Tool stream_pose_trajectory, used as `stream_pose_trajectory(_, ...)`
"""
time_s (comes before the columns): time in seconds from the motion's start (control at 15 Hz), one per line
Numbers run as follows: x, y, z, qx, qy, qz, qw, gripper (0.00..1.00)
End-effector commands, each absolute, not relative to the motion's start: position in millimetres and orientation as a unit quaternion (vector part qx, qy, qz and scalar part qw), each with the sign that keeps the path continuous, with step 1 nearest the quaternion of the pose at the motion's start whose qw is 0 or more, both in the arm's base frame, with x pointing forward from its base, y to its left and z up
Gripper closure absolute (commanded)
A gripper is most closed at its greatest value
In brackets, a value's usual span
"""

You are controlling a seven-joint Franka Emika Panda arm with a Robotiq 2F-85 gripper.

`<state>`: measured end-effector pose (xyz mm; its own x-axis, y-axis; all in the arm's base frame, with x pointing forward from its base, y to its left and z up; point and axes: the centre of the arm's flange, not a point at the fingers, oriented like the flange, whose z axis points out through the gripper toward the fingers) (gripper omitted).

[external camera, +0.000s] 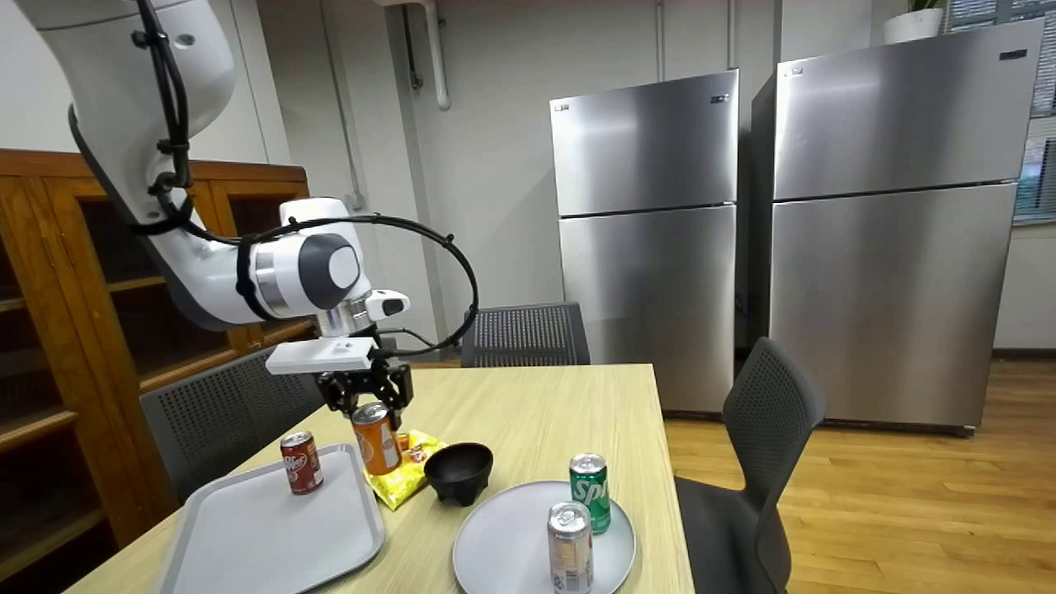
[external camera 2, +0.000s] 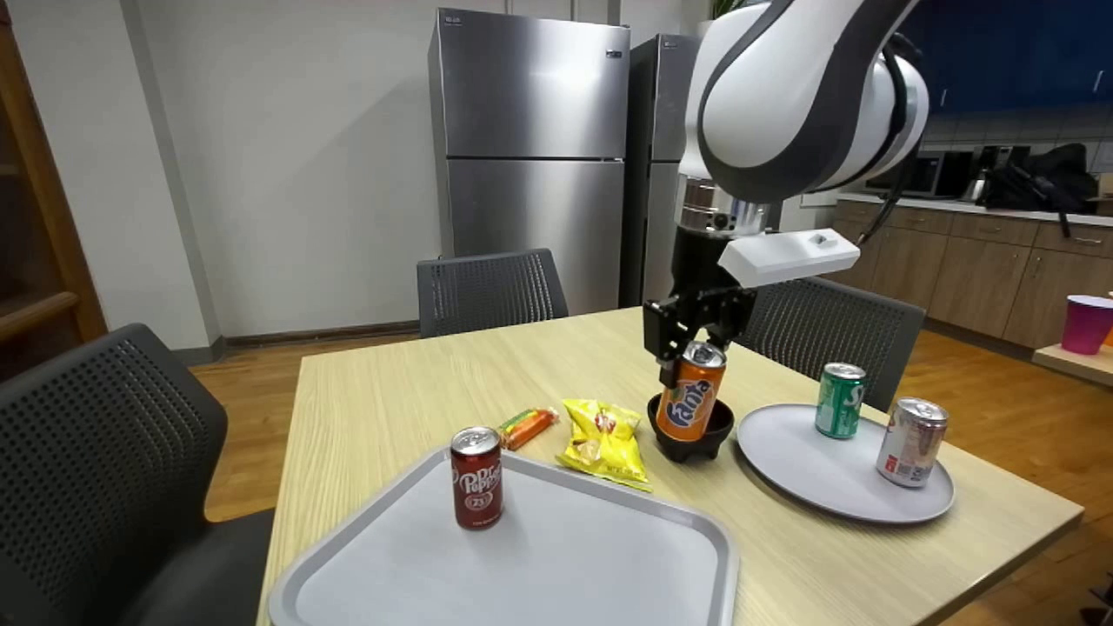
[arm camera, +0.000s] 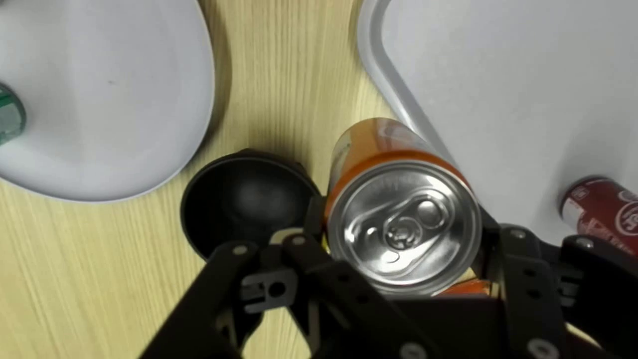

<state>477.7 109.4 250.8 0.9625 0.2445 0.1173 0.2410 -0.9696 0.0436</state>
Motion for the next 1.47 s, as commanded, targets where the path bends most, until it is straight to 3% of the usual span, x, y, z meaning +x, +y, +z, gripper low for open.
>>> stream_pose_trajectory(0.0,462,139,260,0.985,0.163,0.05,0.01,0.61)
stream_pose_trajectory(1.4,452,223,160,0.979,0.204,0.014,0.01,0.61)
